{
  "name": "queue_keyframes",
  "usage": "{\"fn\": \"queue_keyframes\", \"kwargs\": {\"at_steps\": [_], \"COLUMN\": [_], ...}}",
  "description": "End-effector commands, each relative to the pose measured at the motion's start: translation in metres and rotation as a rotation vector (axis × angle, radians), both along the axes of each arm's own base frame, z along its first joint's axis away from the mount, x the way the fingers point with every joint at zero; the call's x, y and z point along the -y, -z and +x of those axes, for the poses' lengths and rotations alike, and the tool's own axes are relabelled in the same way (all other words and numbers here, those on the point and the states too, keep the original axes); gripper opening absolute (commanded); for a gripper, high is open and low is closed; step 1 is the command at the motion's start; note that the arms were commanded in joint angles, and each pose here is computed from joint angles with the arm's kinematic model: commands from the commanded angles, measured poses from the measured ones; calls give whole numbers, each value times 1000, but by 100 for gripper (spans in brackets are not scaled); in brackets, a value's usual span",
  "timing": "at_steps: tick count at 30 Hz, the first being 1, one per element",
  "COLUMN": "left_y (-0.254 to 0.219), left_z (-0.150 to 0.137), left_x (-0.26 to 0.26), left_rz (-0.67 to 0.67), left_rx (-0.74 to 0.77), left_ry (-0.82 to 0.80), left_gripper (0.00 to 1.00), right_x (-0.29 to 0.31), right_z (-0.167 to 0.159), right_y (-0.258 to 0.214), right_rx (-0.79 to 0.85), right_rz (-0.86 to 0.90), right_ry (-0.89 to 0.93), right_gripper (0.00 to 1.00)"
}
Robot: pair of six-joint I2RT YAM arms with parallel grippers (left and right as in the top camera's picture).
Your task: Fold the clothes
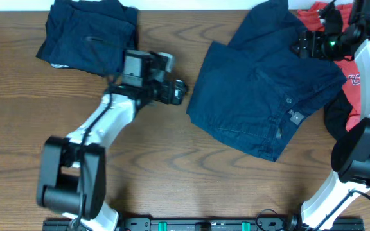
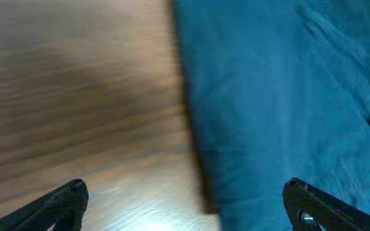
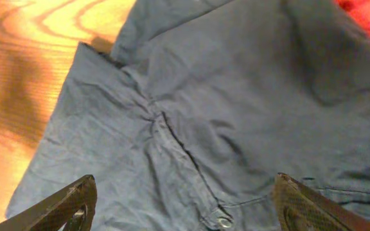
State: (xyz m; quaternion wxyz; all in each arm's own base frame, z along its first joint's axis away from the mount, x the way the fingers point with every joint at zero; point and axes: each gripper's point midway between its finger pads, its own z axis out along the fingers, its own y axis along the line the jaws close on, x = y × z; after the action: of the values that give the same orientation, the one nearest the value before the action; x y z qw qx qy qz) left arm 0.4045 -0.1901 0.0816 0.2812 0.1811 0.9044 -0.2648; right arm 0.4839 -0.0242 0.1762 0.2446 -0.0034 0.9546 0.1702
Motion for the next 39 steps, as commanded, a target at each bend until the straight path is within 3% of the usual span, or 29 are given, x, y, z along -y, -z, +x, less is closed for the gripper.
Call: {"fn": "queue_keyframes", "kwargs": {"at_steps": [1,9,21,22,24,28,30,36,39], "left_y": [9,22,54,54,51,45,41,0,-26], "left_z": [-10,-29,-24,-25,-26,-26,-24,-12,-10], "left_x": [19,48,37,38,42,48,47,18,-10], "left_rz": [-26,-46,13,5,-19,-53,-55,-81,-24], "left_rx": [-13,-61,-153,-155,-155,-148,-140,-102,-67], "left_ry": [104,180,56,62,79,101,97,-3,-107], "left_gripper": [98,98,100,92,65,33,8,6,6], "right_x": [-13,-22,-23,-23,-23,-22,-22,-24,-31], "right_z": [3,4,2,2,2,2,1,-2,-4], "right_y": [-5,-6,-4,-4,-4,-3,-3,-1,1], "right_rx": [9,14,4,4,3,1,-3,-17,-27], "right_rz": [24,23,22,22,19,14,14,17,19], "right_ry": [-17,-38,-42,-42,-40,-37,-37,-42,-54], "right_gripper": [85,86,86,86,86,87,87,87,86]}}
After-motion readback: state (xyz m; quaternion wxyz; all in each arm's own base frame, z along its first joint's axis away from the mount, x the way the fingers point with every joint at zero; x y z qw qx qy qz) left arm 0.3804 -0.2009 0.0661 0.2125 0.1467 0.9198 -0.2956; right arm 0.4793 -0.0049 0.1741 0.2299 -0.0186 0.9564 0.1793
